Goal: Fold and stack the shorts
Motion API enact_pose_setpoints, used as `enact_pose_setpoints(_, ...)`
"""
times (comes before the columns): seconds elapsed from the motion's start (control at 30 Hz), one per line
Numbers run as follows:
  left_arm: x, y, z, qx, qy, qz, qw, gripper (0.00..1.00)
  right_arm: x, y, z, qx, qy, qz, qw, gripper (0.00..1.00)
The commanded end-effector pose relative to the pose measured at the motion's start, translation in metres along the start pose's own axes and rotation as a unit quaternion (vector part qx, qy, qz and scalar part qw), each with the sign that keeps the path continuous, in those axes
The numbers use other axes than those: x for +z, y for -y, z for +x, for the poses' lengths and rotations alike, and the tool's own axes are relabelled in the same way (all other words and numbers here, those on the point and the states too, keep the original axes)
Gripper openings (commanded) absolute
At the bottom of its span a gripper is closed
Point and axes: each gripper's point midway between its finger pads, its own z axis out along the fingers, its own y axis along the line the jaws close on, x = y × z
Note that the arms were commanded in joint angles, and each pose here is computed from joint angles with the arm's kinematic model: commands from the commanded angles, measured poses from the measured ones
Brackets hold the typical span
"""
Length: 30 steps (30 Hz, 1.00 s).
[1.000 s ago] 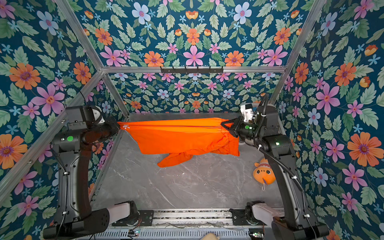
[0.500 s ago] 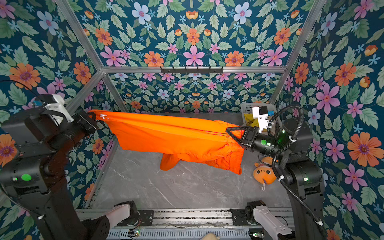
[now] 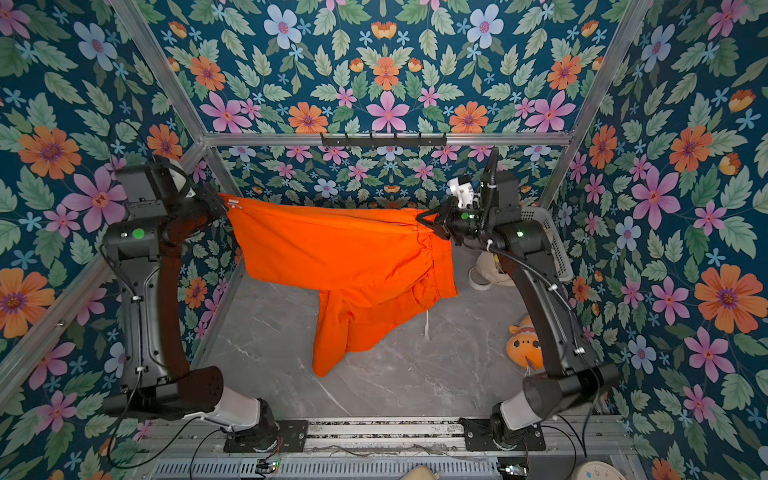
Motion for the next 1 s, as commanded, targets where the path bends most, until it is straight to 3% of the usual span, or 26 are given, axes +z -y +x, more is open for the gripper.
enact_pose_setpoints(0.0, -0.009, 0.018, -0.058, 0.004, 0.102, 0.026, 0.994, 0.0, 0.006, -0.031, -0.033, -0.087, 0.025, -0.023, 0.996, 0.03)
enact_pose_setpoints(0.1, -0.033, 0.02, -0.073, 0.008, 0.142, 0.029, 0.989, 0.0, 0.0, -0.046, -0.037, -0.113, 0.028, -0.027, 0.993, 0.03)
enact_pose_setpoints(0.2, -0.047, 0.008, -0.05, 0.018, 0.134, 0.014, 0.991, 0.0, -0.003, -0.033, -0.021, -0.098, 0.015, -0.024, 0.995, 0.04)
enact_pose_setpoints(0.3, -0.034, -0.026, 0.011, 0.026, 0.073, -0.029, 0.997, 0.0, -0.002, 0.007, 0.014, -0.05, -0.003, -0.014, 0.999, 0.04)
enact_pose_setpoints(0.4, -0.01, -0.066, 0.099, 0.027, -0.026, -0.065, 0.997, 0.0, 0.01, 0.081, 0.062, 0.025, -0.042, 0.027, 0.998, 0.04)
enact_pose_setpoints(0.6, 0.021, -0.127, 0.271, -0.018, -0.204, -0.092, 0.974, 0.0, 0.02, 0.205, 0.151, 0.146, -0.101, 0.109, 0.978, 0.04)
enact_pose_setpoints(0.7, 0.022, -0.144, 0.319, -0.044, -0.245, -0.105, 0.963, 0.0, 0.02, 0.237, 0.178, 0.184, -0.113, 0.129, 0.968, 0.05)
enact_pose_setpoints(0.97, 0.008, -0.167, 0.393, -0.071, -0.345, -0.132, 0.927, 0.0, 0.015, 0.275, 0.226, 0.238, -0.151, 0.173, 0.944, 0.05)
